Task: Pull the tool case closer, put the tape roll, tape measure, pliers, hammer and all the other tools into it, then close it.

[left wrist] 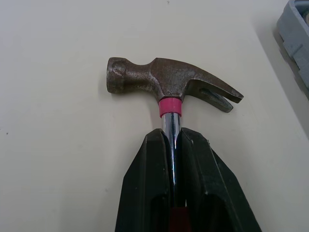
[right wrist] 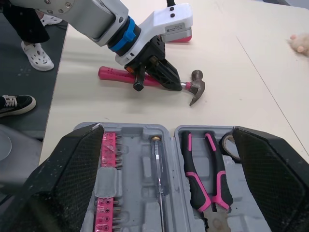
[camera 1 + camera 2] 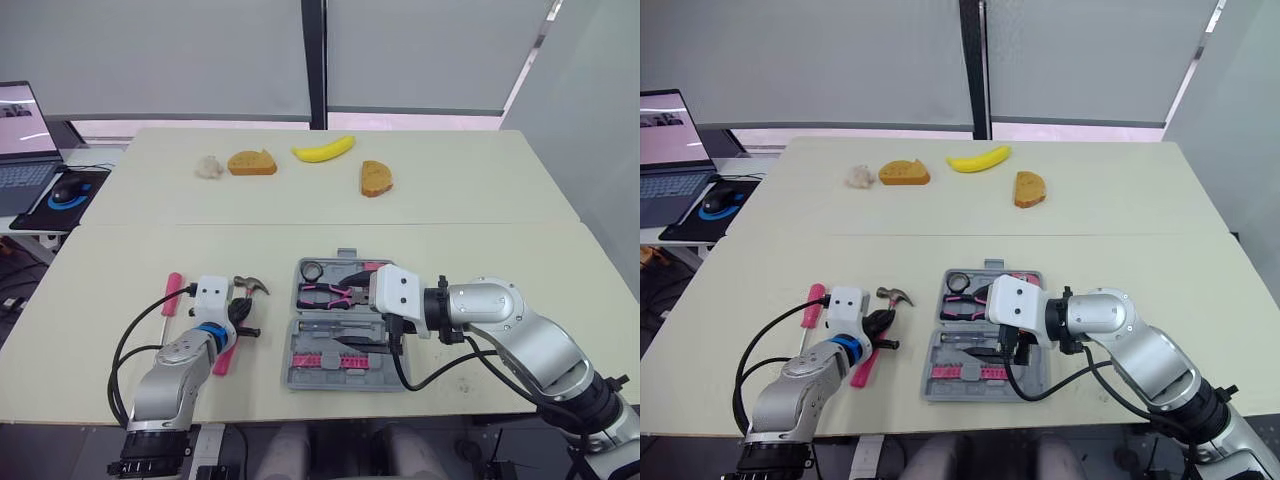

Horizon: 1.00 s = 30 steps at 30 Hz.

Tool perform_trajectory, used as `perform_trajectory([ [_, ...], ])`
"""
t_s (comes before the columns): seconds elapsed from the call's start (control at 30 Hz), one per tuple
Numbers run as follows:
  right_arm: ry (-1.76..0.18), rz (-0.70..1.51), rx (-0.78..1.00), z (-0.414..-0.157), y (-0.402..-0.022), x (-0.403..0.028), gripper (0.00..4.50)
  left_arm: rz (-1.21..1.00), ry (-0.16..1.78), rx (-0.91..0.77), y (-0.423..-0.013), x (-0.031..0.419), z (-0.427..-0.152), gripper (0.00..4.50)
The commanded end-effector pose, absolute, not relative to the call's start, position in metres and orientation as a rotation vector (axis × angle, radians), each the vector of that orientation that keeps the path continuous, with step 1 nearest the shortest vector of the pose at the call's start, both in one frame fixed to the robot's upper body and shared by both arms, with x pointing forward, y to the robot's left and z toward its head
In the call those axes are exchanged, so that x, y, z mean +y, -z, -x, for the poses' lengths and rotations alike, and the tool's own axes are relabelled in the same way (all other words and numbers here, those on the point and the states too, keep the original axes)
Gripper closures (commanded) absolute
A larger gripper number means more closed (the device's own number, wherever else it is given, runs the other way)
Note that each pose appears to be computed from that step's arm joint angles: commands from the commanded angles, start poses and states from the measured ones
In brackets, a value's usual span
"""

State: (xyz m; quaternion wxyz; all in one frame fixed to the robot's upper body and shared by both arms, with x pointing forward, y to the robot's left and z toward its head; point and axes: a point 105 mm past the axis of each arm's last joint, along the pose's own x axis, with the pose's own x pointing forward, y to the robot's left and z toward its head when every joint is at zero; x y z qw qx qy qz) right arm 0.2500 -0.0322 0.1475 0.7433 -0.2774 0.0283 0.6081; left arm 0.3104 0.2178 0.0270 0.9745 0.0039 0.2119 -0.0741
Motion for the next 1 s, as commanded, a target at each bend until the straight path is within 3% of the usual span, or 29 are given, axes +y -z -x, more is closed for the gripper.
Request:
perform_trajectory([
  [0.03, -1.297, 0.623, 0.005, -0.251, -0.157, -0.034, 0.0, -0.028, 0.145, 0.373, -0.043, 0.226, -0.306, 4.42],
  [0.17, -1.256, 0.637, -0.03, -0.253, -0.163, -0.042, 0.0, -0.106, 0.244, 0.253, -0.08, 0.229, -0.304, 4.42],
  [0.3, -1.261, 0.627, -0.034, -0.238, -0.163, -0.062, 0.0, -0.311, 0.66, 0.107, -0.115, 0.187, -0.292, 4.42],
  [0.47, -1.365, 0.596, 0.113, -0.21, -0.152, -0.092, 0.0, -0.351, 1.134, 0.109, -0.124, 0.128, -0.263, 4.42],
  [0.57, -1.382, 0.652, 0.185, -0.204, -0.147, -0.113, 0.0, -0.458, 1.325, 0.12, -0.119, 0.108, -0.251, 4.42],
  [0.8, -1.323, 0.705, 0.283, -0.204, -0.143, -0.146, 0.0, -0.54, 1.509, 0.196, -0.099, 0.059, -0.246, 4.42],
  [1.0, -1.322, 0.688, 0.297, -0.198, -0.14, -0.145, 0.0, -0.625, 1.521, 0.316, -0.081, 0.042, -0.249, 4.42],
])
